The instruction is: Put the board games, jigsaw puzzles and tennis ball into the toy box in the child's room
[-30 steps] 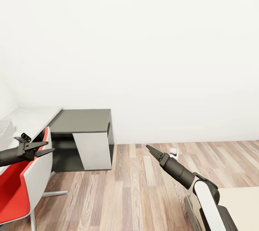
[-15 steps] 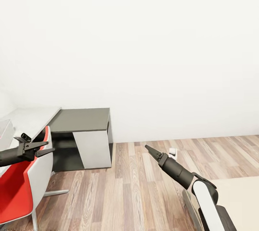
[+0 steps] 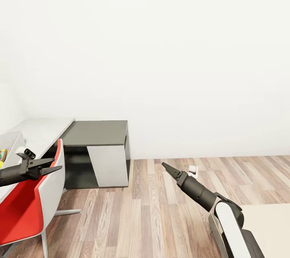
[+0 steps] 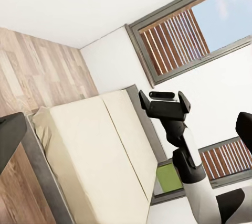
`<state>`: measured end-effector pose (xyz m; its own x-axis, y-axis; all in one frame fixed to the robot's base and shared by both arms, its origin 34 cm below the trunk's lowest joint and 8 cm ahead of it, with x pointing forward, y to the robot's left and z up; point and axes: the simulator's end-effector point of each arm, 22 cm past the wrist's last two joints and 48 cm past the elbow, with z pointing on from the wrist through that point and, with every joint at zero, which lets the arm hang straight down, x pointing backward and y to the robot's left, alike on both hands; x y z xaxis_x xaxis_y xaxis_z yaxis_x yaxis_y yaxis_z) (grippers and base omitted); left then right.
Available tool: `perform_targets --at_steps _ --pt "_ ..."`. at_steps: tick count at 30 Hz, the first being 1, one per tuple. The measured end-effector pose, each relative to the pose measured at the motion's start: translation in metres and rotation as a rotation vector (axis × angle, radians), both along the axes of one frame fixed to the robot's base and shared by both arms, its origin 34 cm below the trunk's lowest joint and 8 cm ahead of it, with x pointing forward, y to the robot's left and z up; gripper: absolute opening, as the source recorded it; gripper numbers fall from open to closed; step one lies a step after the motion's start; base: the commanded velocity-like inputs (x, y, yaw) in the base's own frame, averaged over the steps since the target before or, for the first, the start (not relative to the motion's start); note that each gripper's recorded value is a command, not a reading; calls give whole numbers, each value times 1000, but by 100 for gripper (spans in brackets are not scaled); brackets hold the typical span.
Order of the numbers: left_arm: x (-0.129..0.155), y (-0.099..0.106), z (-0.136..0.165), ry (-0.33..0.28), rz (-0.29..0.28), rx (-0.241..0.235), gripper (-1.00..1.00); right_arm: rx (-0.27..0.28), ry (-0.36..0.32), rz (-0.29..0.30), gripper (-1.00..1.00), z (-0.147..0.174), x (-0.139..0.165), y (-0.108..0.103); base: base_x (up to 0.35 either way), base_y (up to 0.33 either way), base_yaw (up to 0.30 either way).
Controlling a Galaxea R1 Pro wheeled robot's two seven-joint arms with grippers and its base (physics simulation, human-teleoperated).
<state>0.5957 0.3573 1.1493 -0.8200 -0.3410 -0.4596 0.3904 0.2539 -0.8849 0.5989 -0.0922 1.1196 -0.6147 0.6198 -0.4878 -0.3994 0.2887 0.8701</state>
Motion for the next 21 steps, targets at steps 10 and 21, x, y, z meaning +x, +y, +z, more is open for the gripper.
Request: perform_targets --at_steps 10,21 --pt "0 -1 -1 -4 -3 2 100 -87 5 -9 100 -15 2 0 0 0 0" --pt "0 -22 -16 12 -32 0 100 -271 242 -63 100 -107 15 -2 0 0 0"
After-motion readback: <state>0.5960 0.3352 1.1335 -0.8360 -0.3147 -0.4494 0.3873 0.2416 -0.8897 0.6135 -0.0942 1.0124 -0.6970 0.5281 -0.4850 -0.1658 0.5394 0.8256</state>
